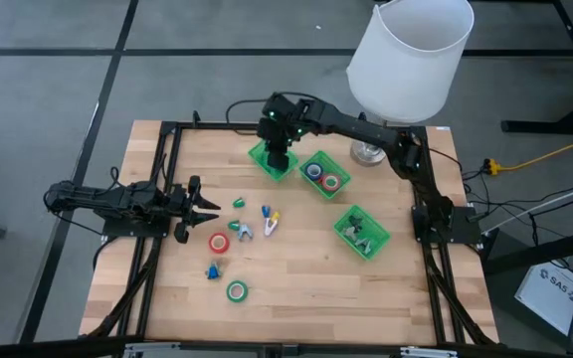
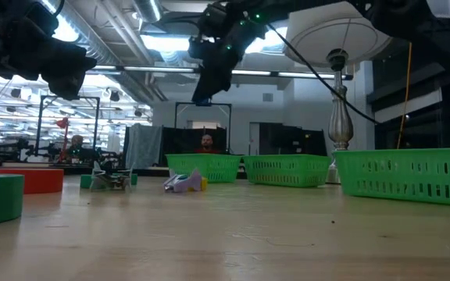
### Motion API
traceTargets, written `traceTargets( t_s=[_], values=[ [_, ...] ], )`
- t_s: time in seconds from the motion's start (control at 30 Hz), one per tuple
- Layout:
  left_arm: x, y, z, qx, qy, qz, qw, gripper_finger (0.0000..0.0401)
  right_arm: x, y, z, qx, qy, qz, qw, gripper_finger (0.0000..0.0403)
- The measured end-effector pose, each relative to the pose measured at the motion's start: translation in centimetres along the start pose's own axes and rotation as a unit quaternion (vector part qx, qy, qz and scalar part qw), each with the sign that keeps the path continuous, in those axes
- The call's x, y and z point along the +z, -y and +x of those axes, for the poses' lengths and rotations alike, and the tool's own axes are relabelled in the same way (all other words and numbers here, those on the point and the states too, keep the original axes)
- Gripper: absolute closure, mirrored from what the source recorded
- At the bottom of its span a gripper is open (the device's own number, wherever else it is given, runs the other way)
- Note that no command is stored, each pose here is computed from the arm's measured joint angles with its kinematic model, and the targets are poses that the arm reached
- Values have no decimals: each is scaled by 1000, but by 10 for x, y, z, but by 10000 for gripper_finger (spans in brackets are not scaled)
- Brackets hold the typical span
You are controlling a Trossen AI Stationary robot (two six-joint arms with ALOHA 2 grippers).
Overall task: Pick and place Stapler, Stapler remover, tape
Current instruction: Put the middle blue stapler into the top basket
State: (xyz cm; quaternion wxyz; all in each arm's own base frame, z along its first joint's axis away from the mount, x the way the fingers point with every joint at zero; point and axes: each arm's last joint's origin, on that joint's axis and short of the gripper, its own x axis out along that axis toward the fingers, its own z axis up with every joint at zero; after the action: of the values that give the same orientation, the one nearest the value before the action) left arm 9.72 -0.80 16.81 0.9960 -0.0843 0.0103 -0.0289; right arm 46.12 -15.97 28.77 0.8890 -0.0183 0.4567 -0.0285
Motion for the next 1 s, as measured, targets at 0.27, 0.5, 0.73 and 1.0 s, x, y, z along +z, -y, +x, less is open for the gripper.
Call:
traceTargets(
  t_s=[0.27,0.5,0.73,1.0],
  values=[
    [0,0,0,0,0,0,1000,294,-3,11,-2,-6,3,-24,1000,320],
    [0,0,0,0,0,0,1000,294,-3,10,1,18,10,-40,999,320],
    [0,0,0,0,0,0,1000,294,-9,11,13,36,-9,-36,999,320],
    [0,0,0,0,0,0,1000,294,-15,12,29,54,-24,-32,998,320]
  ],
)
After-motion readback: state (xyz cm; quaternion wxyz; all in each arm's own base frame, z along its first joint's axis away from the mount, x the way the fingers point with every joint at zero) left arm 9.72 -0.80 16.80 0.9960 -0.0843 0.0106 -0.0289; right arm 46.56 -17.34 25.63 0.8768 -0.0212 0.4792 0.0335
